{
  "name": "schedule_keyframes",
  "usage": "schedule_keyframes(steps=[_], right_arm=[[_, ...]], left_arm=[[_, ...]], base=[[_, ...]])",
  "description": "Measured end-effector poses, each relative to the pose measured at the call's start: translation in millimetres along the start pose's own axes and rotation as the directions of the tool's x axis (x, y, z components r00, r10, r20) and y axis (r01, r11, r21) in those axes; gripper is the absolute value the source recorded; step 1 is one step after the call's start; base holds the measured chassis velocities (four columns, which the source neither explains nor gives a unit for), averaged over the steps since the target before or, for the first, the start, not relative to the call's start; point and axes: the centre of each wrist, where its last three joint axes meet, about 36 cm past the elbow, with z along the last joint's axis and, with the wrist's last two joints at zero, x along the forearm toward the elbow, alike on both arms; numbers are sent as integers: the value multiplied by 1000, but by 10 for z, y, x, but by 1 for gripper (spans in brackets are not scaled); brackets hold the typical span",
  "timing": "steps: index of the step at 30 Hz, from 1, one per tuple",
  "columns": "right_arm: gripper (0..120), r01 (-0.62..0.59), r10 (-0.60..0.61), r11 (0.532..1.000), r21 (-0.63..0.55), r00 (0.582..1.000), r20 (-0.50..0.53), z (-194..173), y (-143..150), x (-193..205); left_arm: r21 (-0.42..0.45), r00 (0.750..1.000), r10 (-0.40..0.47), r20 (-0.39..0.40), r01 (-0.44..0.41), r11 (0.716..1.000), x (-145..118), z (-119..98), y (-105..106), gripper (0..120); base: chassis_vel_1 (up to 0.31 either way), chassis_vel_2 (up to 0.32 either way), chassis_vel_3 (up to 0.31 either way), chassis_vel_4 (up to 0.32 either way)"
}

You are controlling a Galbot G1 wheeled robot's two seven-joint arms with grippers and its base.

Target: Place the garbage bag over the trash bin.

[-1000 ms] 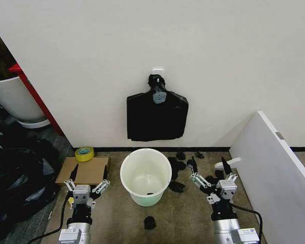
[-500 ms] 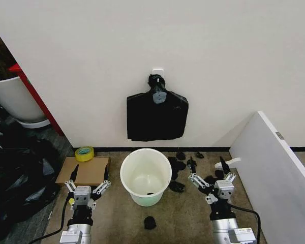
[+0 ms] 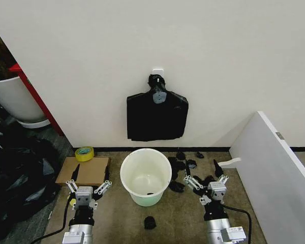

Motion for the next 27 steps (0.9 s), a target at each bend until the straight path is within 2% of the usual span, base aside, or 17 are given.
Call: schedule_keyframes(steps=[27], right_arm=[[100,-2,2,1000,-16,1000,-8,23,-10,-15]], left_arm=[[-6,1000,10,4,-10,1000,26,33,24,100]], base=[[0,0,0,0]])
